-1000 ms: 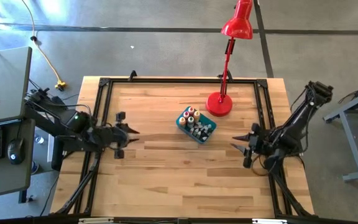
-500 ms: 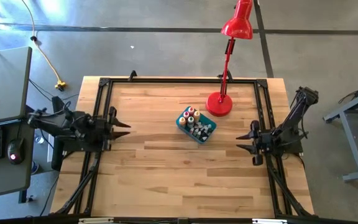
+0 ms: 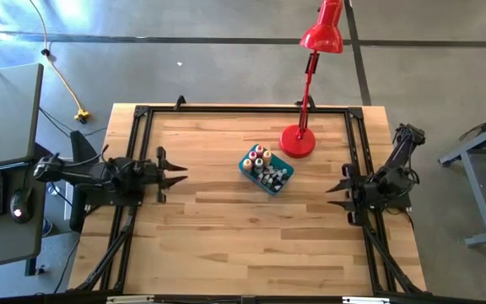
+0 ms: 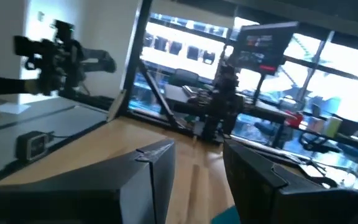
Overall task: Pick & Place food coloring
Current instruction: Return to home position
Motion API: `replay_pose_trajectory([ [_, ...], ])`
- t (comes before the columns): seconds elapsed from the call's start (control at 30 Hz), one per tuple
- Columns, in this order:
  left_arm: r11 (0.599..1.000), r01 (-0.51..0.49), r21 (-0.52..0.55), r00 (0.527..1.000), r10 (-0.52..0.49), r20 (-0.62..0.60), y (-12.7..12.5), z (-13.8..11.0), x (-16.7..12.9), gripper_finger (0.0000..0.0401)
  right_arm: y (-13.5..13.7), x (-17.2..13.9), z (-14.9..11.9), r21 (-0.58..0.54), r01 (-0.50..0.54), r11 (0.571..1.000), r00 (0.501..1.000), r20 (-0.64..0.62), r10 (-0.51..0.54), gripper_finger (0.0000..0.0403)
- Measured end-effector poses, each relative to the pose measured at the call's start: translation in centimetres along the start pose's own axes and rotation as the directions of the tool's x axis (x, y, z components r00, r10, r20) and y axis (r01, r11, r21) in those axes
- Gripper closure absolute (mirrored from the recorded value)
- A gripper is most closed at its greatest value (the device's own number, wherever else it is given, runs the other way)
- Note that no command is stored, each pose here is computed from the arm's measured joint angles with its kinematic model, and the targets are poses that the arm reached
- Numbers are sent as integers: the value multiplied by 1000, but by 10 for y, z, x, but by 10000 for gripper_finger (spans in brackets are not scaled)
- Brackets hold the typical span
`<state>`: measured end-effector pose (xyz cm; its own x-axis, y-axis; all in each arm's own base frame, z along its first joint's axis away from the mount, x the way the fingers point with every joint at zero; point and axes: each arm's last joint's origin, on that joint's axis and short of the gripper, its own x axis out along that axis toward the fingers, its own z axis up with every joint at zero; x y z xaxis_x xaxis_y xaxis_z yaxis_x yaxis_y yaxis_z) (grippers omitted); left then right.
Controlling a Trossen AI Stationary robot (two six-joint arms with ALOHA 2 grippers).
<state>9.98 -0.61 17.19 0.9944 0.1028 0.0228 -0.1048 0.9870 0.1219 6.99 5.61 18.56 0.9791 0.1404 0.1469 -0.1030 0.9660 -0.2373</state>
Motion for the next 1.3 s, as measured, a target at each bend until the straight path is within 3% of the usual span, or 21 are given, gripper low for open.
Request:
replay_pose_trajectory([
  [0.17,997,-27,-74,999,25,-30,2,-3,1,294,2,1,0,-11,-95,995,995,34,95,272],
  [0.27,991,-27,-130,999,21,-43,2,-4,1,294,0,3,1,-1,-95,995,994,48,95,272],
  [0.63,990,-28,-139,999,21,-49,1,-5,2,294,-7,11,-9,-151,-249,957,963,68,261,272],
  [0.77,990,-28,-139,999,21,-50,1,-5,2,294,-13,14,-12,-139,-177,974,983,32,183,272],
  [1.03,990,-28,-139,998,21,-52,1,-6,2,294,-22,15,-17,7,52,999,997,-56,-52,272],
  [1.3,990,-29,-139,998,22,-52,1,-6,2,294,-24,15,-17,2,110,994,991,-73,-110,272],
])
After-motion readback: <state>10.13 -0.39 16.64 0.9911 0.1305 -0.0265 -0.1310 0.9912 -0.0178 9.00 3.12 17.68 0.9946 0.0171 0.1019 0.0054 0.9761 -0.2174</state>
